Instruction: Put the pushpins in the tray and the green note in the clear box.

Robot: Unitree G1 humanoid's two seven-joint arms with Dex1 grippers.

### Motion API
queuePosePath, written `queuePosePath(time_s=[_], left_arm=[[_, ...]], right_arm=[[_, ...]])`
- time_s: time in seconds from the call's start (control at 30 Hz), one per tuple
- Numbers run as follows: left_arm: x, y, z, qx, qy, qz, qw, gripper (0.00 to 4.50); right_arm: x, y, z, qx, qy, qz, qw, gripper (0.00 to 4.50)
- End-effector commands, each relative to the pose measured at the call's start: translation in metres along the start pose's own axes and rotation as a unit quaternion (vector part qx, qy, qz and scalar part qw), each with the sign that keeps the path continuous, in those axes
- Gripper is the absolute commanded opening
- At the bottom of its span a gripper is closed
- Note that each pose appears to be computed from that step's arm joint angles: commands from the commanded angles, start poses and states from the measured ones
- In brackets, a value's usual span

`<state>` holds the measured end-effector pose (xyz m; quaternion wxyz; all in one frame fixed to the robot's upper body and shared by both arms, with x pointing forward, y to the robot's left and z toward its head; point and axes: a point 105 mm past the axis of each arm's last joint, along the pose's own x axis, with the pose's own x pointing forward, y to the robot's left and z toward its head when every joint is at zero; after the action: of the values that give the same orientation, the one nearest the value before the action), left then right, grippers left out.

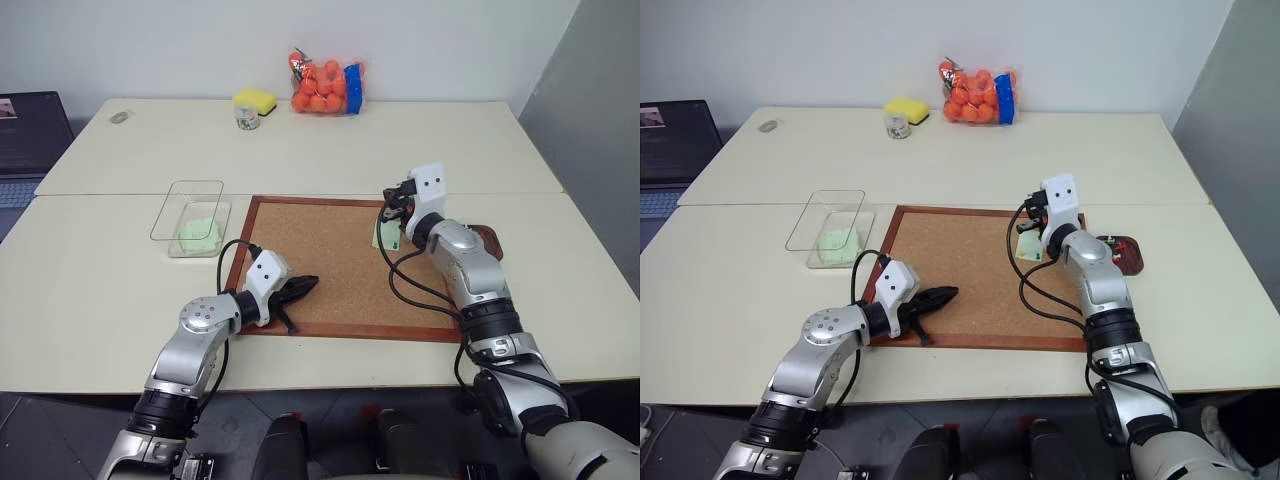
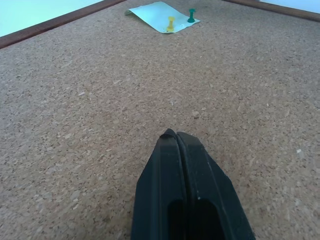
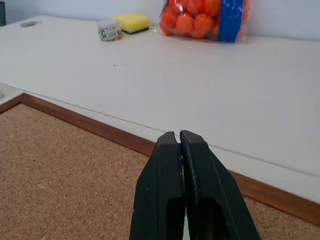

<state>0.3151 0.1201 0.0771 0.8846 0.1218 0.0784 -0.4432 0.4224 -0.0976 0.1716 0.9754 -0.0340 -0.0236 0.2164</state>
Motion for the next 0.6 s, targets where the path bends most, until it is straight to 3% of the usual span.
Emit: queuePosePath(time_s=[0.03, 0.3, 0.47, 0.6], left_arm=[[0.002, -0.013, -0.018, -0.019, 0.030, -0.019, 0.999, 0.00], [0.003, -0.013, -0.020, -0.020, 0.032, -0.022, 0.999, 0.00], [0.004, -0.012, -0.019, -0.017, 0.032, -0.024, 0.999, 0.00], [0.005, -0.012, -0.019, -0.016, 0.032, -0.026, 0.999, 0.00]], right_arm=[[-0.031, -0.029, 0.024, -0.007, -0.042, -0.037, 0.998, 0.02], [-0.094, -0.072, -0.007, -0.011, 0.027, -0.106, 0.994, 0.02], [-0.108, -0.091, -0.029, -0.023, 0.086, -0.141, 0.986, 0.02], [-0.109, -0.099, -0.032, -0.024, 0.095, -0.155, 0.983, 0.02]])
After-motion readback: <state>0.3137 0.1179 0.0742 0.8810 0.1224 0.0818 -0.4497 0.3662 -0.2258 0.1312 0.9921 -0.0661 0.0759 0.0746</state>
